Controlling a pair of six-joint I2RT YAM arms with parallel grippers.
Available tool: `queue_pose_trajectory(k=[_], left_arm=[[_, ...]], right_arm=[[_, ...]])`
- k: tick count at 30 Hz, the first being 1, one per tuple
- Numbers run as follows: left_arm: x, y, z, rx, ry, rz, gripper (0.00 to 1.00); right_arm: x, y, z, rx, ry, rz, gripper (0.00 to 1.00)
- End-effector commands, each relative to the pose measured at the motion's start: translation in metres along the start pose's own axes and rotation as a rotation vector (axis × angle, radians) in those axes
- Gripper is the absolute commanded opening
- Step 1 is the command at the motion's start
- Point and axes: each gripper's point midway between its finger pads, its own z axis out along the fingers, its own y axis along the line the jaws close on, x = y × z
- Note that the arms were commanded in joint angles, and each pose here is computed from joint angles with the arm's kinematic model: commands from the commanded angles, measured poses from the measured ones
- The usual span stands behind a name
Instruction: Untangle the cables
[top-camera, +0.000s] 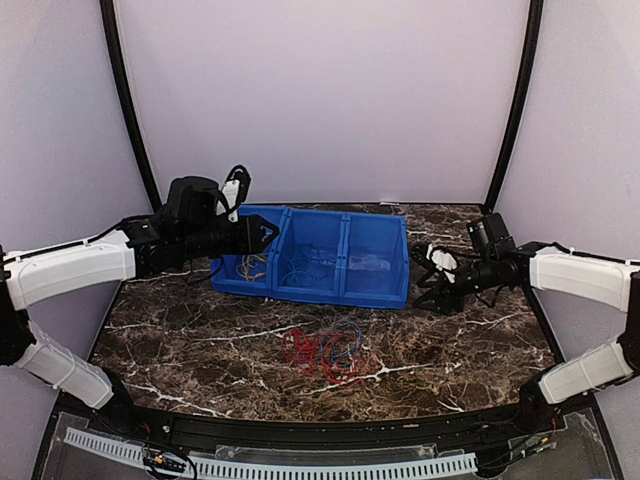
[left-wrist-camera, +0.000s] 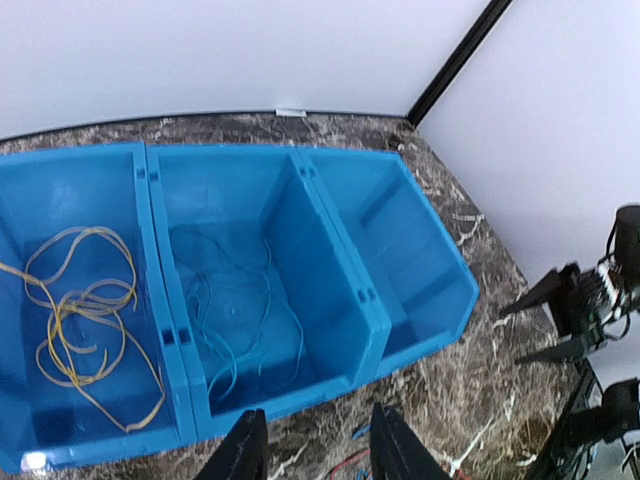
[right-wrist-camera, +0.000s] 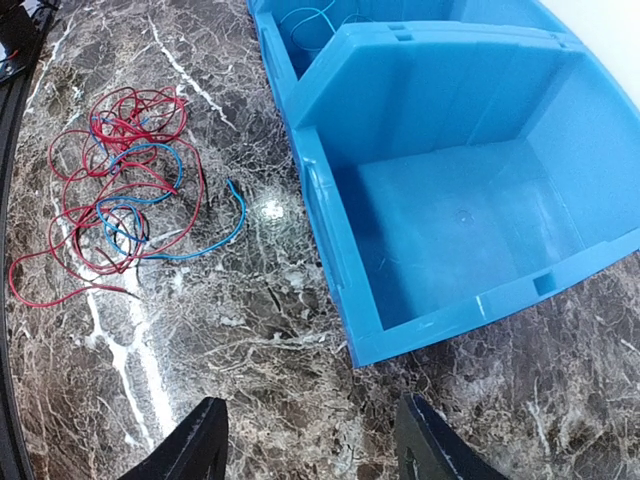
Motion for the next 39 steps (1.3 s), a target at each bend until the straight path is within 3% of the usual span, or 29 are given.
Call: queue_pose_trajectory(k=[1,5,10,13,17,20,25,30,39], left_arm=[[0.066,-0.003,-0.010,0.092,0.147,0.047,0.37],[0.106,-0.014,-0.025,0.165,0.208,0.075,0.37],[0.137,-0.036,-0.030,0.248,0.235,0.083,0.37],[0.156,-0.019,-0.021,0.192,0.238,0.049,0.37],[0.172,-0.003,-0.012,0.157,0.215,-0.016,0.37],[0.183,0.003,-0.012,0.180,0.182,-0.075,0.37],[0.164,-0.007,-0.018,0.271,0.039,-0.135,0.36],[0.165,0.005,-0.021,0.269,-0.055,-0.166,0.36],[0.167,0.001,-0.018,0.279,-0.060,-0.165,0.35]], right_arm=[[-0.026,-0.001,-0.018,0.017,-0.060,-0.049,0.59],[-0.038,0.012,-0.026,-0.027,-0.068,-0.083,0.53],[-0.039,0.053,-0.007,-0.097,0.059,-0.240,0.38],[-0.040,0.081,0.011,-0.187,0.108,-0.315,0.29],[-0.033,0.103,0.044,-0.263,0.195,-0.387,0.25],[-0.030,0.111,0.066,-0.261,0.256,-0.462,0.31],[-0.028,0.122,0.092,-0.245,0.294,-0.572,0.41],[-0.031,0.131,0.109,-0.278,0.314,-0.580,0.42],[-0.026,0.139,0.126,-0.310,0.347,-0.584,0.37]])
